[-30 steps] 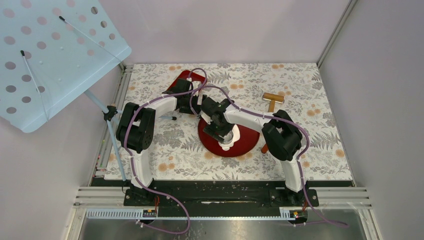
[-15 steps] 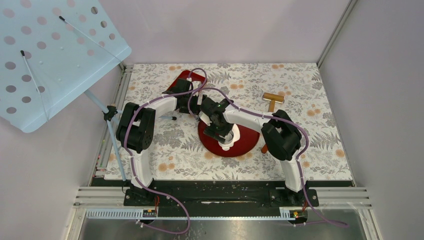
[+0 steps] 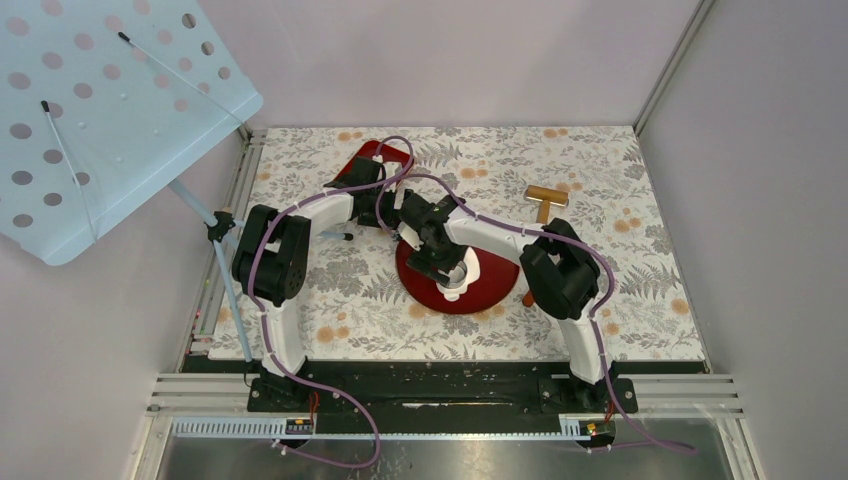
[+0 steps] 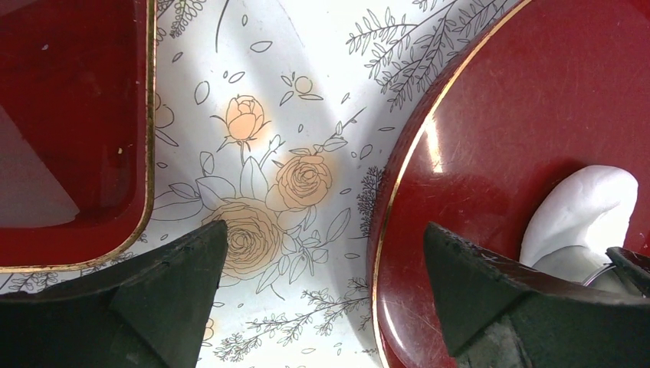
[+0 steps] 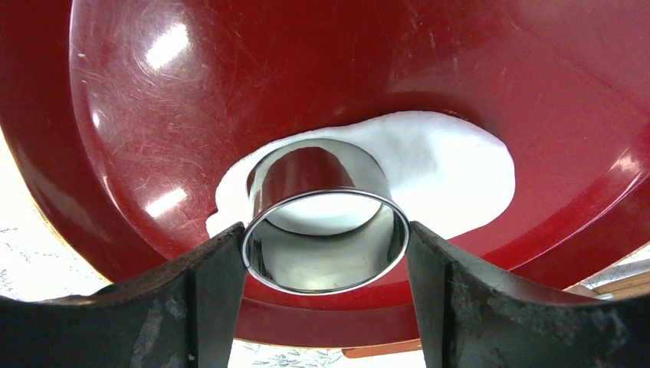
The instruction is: Roll out the dumpling wrappers from the dough
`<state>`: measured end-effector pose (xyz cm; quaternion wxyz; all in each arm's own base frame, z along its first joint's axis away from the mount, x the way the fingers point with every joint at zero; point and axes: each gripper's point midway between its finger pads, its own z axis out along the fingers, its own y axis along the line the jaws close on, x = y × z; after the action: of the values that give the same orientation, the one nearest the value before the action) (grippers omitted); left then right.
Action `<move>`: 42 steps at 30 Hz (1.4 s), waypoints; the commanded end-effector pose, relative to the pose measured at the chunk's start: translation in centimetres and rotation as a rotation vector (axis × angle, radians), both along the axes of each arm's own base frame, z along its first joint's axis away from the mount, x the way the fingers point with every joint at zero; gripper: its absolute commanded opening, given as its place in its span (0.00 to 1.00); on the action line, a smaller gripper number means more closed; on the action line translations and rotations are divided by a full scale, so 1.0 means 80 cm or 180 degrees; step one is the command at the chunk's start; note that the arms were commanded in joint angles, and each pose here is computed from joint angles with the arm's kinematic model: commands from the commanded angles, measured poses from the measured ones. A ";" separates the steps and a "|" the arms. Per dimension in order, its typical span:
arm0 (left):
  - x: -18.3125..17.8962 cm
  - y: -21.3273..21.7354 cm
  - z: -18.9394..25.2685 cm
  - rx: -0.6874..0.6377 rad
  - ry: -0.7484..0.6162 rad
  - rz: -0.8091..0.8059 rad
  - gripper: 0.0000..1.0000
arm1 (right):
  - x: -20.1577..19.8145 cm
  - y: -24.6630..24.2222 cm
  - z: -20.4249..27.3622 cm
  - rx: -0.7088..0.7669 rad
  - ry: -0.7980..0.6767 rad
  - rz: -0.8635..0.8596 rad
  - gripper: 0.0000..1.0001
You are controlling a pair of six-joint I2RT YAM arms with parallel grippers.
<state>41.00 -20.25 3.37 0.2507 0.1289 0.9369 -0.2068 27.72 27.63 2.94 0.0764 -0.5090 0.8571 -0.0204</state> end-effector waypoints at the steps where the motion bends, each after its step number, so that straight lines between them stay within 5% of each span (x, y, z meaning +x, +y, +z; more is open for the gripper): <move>1: -0.016 0.012 -0.007 0.0066 0.0143 0.0076 0.98 | -0.079 0.008 -0.055 -0.0002 0.0977 -0.0109 0.49; 14: -0.015 0.012 -0.007 0.0069 0.0141 0.0080 0.98 | -0.090 0.023 -0.057 0.0067 0.1151 -0.0139 0.47; 31: -0.015 0.011 -0.008 0.0058 0.0151 0.0076 0.96 | -0.059 0.044 -0.061 0.0182 0.0692 -0.0155 0.46; 42: -0.024 0.008 -0.017 0.0149 0.0271 0.0040 0.74 | -0.049 0.063 -0.055 0.0322 0.0514 -0.0099 0.44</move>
<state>40.97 -19.57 3.03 0.2477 0.1208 0.9419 -0.1920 27.62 28.13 2.97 0.0657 -0.4872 0.8704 -0.0268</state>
